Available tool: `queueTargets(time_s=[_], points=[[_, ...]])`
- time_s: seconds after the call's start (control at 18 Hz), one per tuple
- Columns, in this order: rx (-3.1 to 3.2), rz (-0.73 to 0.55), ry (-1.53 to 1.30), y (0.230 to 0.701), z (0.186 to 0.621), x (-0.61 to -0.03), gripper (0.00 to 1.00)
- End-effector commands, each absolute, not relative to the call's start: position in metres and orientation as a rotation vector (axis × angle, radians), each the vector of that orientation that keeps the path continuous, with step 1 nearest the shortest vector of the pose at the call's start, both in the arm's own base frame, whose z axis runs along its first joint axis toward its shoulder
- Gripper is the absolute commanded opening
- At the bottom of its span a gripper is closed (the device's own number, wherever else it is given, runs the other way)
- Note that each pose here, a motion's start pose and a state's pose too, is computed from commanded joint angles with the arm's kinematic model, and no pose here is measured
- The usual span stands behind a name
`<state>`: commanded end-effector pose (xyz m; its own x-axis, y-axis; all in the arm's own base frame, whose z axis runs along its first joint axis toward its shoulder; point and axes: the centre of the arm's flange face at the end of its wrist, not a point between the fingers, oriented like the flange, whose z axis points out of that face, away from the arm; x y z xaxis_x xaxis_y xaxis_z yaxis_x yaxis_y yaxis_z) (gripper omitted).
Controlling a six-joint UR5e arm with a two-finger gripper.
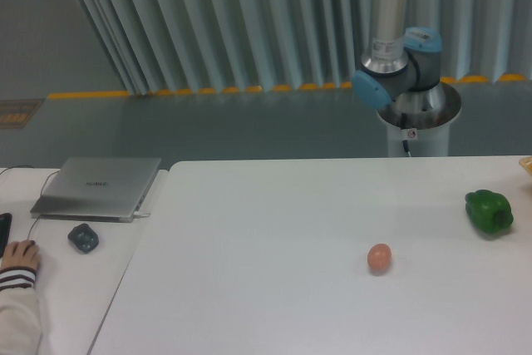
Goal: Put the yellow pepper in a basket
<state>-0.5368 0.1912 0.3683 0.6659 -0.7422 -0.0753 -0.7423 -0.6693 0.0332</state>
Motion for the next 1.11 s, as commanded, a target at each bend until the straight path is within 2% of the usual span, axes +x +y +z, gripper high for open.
queueTargets(time_s=[0.11,0.17,0.28,0.33,0.39,0.78,0.94,1.11], points=[[-2.817,0.134,1.356,0.176,0.365,-0.545,0.62],[-2.789,0.131,1.388,0.169,0.36,-0.55,0.68],[-2.748,0.145,1.417,0.158,0.357,-0.559,0.72],[-2.732,0.147,1.432,0.154,0.355,-0.561,0.79],[-2.719,0.148,1.447,0.153,0.355,-0.562,1.0],[-2.716,0.117,1.405,0.169,0.358,-0.552,1.0],[-2.768,0.127,1.248,0.209,0.375,-0.53,1.0],[-2.781,0.151,1.235,0.245,0.39,-0.51,1.0]])
